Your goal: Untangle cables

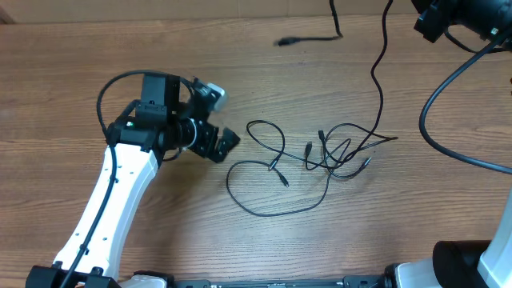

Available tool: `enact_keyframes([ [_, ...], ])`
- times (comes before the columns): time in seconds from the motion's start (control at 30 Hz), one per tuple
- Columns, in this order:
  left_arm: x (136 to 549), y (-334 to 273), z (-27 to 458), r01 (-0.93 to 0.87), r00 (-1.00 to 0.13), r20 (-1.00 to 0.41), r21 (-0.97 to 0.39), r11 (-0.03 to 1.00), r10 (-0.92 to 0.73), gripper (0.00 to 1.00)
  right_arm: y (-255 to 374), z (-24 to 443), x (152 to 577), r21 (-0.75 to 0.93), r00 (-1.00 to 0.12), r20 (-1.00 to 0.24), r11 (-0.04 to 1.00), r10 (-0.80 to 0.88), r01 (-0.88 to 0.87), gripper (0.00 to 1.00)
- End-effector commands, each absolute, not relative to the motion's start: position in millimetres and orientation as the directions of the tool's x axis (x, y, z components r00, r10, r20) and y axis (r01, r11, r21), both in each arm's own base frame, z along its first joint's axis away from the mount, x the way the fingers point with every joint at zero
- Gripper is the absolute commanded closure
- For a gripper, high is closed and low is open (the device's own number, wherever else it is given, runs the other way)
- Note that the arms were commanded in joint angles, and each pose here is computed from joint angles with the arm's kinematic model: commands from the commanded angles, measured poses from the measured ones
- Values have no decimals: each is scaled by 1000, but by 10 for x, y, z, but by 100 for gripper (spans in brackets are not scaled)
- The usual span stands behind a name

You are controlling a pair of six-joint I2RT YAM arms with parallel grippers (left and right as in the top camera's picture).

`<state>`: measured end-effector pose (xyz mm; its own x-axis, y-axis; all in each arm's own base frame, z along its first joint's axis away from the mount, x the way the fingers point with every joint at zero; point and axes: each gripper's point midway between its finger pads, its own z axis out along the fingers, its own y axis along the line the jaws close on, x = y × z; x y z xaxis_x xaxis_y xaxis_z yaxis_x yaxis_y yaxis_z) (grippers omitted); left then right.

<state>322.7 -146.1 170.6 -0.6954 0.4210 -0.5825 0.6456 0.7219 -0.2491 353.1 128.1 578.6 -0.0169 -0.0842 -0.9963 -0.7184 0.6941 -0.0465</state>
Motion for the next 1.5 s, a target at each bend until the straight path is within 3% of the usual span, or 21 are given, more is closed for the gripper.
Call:
enact_keyframes([
  [0.0, 3019, -1777, 1833, 849, -478, -665, -184, 495, 574, 0, 1287, 5847, 3477, -52, -3, -997, 694, -79, -718, 96],
  [0.37, 2802, -2395, 1926, 986, -16, -719, 102, 128, 695, 0, 1288, 5811, 3473, -39, -22, -997, 694, -79, -719, 96],
  [0.53, 2921, -2600, 1876, 966, 129, -673, 252, 61, 728, 2, 1288, 5778, 3470, -28, -38, -996, 694, -79, -720, 96],
  [0.87, 2868, -3191, 1509, 955, 255, -659, 287, -78, 707, 0, 1288, 5769, 3469, -25, -43, -996, 694, -80, -720, 96],
  [1.17, 2857, -3573, 1534, 919, 362, -679, 374, -123, 639, 0, 1287, 5726, 3463, -12, -63, -995, 693, -82, -721, 96],
  [1.33, 2825, -3629, 1553, 876, 458, -644, 444, -188, 613, 7, 1287, 5723, 3463, -12, -64, -995, 693, -83, -721, 96],
  [1.47, 2781, -3641, 1525, 871, 472, -636, 444, -211, 610, 8, 1287, 5722, 3462, -11, -64, -995, 693, -83, -721, 96],
])
